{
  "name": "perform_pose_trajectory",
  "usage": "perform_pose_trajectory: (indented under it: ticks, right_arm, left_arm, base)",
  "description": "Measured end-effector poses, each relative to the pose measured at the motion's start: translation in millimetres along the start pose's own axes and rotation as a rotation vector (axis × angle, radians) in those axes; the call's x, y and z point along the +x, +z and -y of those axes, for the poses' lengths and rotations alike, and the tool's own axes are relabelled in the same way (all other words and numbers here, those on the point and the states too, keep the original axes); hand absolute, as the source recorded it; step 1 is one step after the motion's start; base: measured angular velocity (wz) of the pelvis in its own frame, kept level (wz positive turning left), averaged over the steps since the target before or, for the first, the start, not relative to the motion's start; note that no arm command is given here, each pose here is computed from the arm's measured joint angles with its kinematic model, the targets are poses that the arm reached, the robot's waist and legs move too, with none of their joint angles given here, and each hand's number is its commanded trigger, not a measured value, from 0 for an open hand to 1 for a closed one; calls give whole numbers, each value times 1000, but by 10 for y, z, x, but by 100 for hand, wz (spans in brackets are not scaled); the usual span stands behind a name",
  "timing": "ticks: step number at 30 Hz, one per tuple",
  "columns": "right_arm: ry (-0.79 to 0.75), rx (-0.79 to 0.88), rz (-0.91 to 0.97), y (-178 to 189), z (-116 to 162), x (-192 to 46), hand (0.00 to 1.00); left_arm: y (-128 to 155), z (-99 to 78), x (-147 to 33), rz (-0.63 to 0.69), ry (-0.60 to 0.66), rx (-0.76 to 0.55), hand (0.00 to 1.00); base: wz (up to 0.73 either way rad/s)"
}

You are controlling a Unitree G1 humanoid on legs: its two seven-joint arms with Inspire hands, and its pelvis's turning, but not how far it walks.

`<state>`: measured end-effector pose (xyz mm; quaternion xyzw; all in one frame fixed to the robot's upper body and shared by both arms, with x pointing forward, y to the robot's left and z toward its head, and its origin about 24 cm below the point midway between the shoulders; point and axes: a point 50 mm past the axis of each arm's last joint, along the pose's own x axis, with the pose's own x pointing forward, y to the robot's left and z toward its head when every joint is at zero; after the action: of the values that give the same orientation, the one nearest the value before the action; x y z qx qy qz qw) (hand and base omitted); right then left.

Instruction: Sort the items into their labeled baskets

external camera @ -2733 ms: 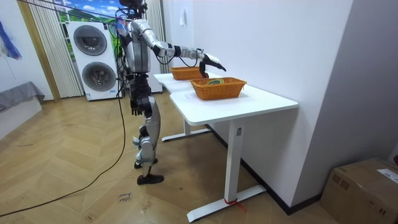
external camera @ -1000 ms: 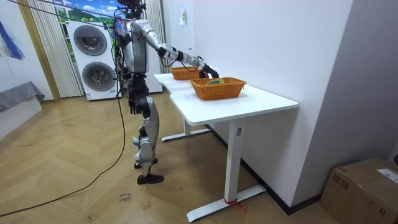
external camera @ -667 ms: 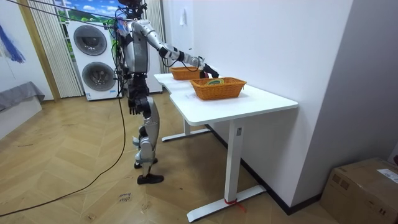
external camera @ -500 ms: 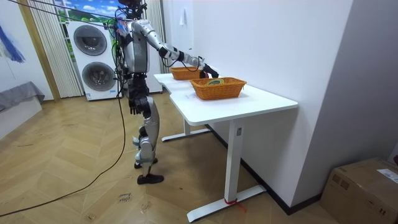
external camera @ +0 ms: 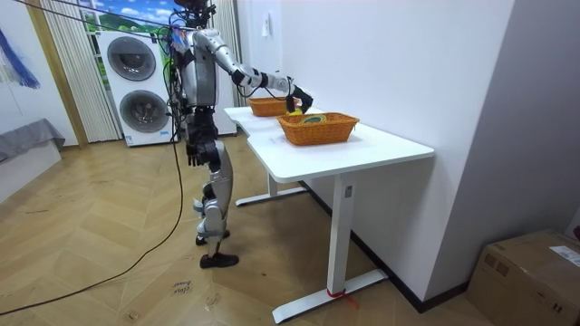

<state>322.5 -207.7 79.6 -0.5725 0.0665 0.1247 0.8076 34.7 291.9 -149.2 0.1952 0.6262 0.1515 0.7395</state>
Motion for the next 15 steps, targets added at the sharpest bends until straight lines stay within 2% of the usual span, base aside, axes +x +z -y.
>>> perform_pose_trajectory:
  ticks: [4, 15]
  right_arm:
    - [-83, 30, 92, 157, 176, -84, 100]
    - [-200, 49, 175, 330, 455, -209, 100]
  left_arm:
    - [-47, 27, -5, -12, -4, -27, 0]
    - [-144, 41, -19, -41, -4, -61, 0]
  base:
    - [2]
    - [-2]
